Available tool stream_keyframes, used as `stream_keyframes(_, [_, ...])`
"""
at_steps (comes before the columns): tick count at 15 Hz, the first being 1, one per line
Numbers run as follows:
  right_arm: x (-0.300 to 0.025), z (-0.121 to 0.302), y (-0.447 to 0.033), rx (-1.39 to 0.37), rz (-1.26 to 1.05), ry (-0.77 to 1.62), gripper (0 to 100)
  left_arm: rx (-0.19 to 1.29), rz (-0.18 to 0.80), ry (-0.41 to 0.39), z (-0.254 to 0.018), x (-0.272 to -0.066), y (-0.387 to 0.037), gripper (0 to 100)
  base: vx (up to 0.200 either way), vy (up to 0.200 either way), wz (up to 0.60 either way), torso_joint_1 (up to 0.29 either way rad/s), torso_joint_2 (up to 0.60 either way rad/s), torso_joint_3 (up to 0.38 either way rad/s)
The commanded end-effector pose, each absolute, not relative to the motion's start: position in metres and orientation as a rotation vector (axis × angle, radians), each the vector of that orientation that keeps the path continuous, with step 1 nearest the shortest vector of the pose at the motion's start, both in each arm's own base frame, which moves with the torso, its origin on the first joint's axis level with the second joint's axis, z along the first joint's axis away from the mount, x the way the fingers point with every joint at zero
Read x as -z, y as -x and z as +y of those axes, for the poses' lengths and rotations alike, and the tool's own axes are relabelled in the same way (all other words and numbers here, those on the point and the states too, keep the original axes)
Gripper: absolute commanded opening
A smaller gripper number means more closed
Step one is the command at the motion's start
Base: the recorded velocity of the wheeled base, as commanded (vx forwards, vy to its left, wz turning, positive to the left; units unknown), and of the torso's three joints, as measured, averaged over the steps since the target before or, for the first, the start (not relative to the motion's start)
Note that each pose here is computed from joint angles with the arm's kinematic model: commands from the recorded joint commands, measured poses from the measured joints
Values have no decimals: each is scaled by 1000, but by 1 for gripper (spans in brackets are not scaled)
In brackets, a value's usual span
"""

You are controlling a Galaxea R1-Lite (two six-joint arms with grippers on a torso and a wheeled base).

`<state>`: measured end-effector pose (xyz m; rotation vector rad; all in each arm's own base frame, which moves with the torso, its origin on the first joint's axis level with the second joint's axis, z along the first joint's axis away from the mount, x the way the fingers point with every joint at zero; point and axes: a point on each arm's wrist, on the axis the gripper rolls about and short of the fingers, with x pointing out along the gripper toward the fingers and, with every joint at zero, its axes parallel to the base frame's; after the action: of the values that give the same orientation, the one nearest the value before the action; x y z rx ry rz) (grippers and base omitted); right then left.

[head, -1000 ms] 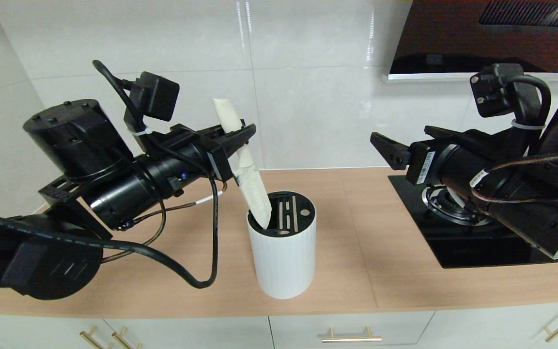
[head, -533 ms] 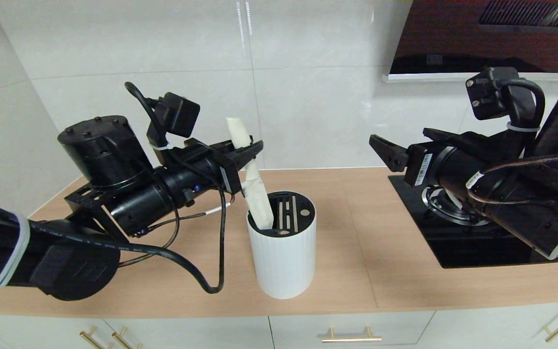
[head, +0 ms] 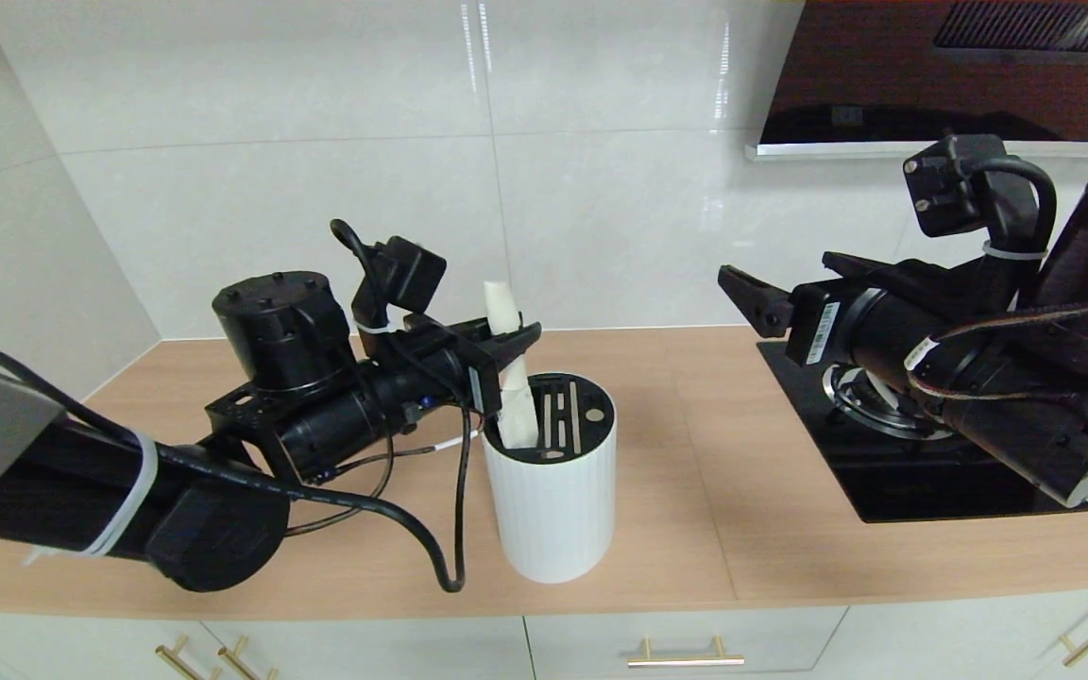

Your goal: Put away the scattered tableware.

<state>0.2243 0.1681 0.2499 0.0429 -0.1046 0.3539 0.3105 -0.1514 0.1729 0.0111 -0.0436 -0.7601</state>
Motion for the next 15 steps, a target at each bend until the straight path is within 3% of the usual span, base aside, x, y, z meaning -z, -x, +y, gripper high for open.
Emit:
stream_keyframes(1, [-249, 169, -225, -355, -101, -41, 100, 765, -5, -13, -156, -159, -316, 0, 0, 0, 0, 0, 0, 0])
stream_keyframes(11, [-246, 170, -226, -355, -93, -37, 100, 735, 18, -15, -158, -151, -319, 0, 0, 0, 0, 0, 0, 0])
stream_keyframes(12, [-246, 170, -226, -355, -93, -37, 100, 733, 18, -15, -158, -151, -319, 100, 0, 0, 0, 0, 0, 0])
stream_keyframes(15, [-246, 170, -226, -355, -92, -36, 100, 712, 5, -16, -160, -154, -317, 100, 0, 0, 0, 0, 0, 0])
